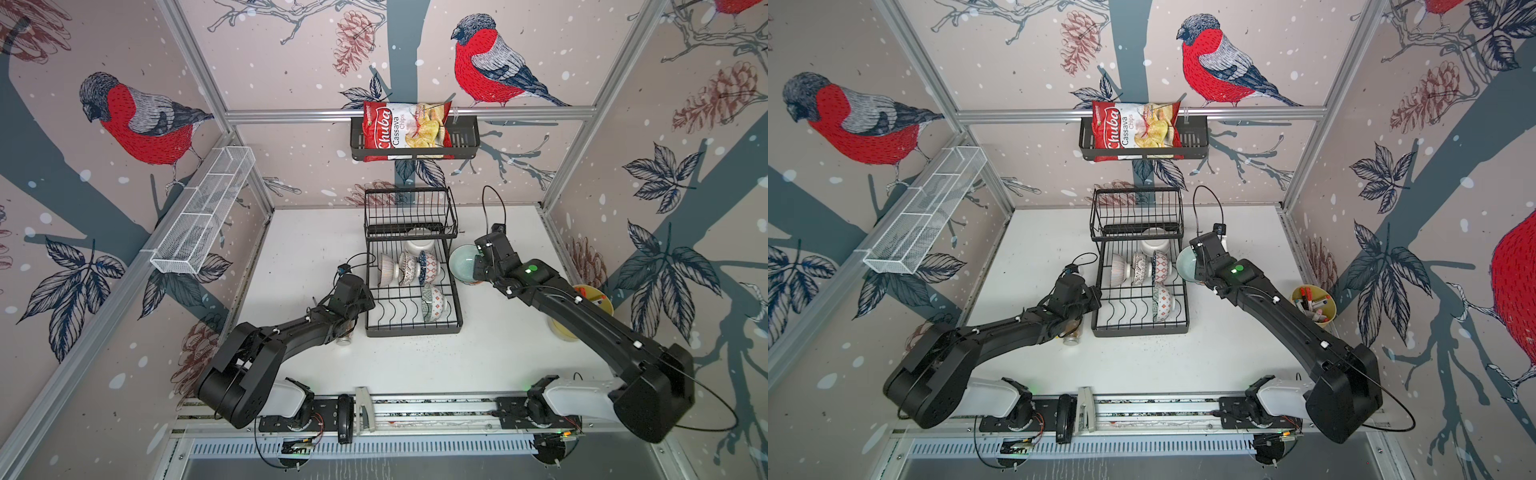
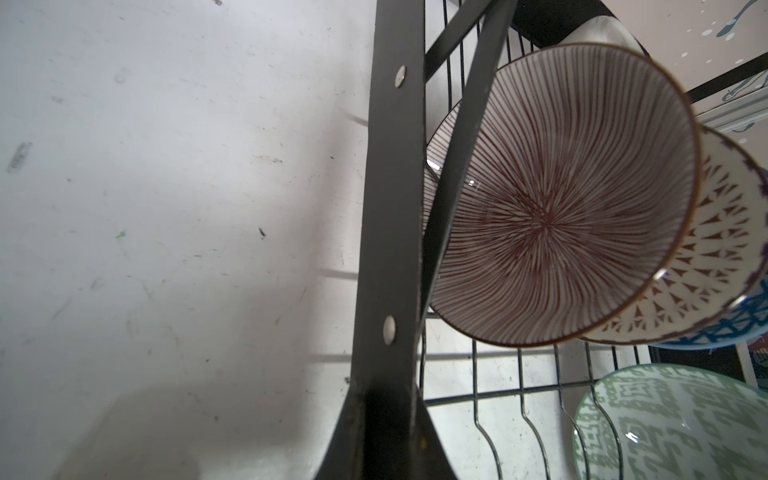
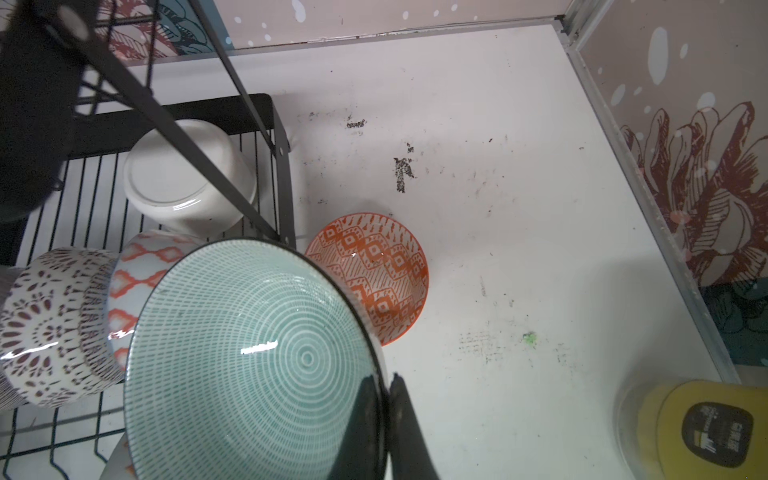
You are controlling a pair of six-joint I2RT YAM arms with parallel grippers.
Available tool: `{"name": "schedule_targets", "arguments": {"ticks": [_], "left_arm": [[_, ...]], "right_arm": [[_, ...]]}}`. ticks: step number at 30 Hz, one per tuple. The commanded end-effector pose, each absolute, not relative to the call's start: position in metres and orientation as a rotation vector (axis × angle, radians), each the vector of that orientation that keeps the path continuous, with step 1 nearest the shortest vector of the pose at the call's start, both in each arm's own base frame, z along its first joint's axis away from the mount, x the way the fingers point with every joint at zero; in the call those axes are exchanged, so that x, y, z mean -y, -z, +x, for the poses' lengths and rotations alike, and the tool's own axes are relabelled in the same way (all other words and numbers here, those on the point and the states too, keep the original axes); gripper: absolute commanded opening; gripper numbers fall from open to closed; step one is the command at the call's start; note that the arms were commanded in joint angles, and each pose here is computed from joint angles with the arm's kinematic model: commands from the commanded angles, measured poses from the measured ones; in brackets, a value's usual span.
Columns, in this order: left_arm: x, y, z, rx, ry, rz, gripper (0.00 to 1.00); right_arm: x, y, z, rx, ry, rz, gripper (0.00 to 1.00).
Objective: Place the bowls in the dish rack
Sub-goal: 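Lift the small green bowl off the orange bowl with the right gripper, then carry the small green bowl with the right gripper into the rack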
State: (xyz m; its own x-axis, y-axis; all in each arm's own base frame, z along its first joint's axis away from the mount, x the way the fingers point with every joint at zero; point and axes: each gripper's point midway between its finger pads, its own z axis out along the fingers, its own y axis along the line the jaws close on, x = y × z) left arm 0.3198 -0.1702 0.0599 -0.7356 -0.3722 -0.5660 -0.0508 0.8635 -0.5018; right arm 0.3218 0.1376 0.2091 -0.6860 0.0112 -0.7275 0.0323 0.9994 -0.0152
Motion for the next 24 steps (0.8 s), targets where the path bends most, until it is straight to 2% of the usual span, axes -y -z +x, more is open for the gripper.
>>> {"name": "schedule_targets", "arguments": {"ticks": [1,10,24], "left_arm": [[0.190,-0.061,0.311,-2.375,0.808,-0.413,0.00],[0.189,-0.061,0.310,-2.373,0.806,-0.411,0.00],[0.187,-0.057,0.309,-2.372,0.801,-0.422,0.00]], "right_arm": [[-0.140,-0.226,0.322,-2.266,0.040,0.063,0.00],[-0.175,-0.246,0.310,-2.205,0.036,-0.036,0.00],[-0.241,-0.246,0.295,-2.168,0.124,-0.227,0.00]]}}
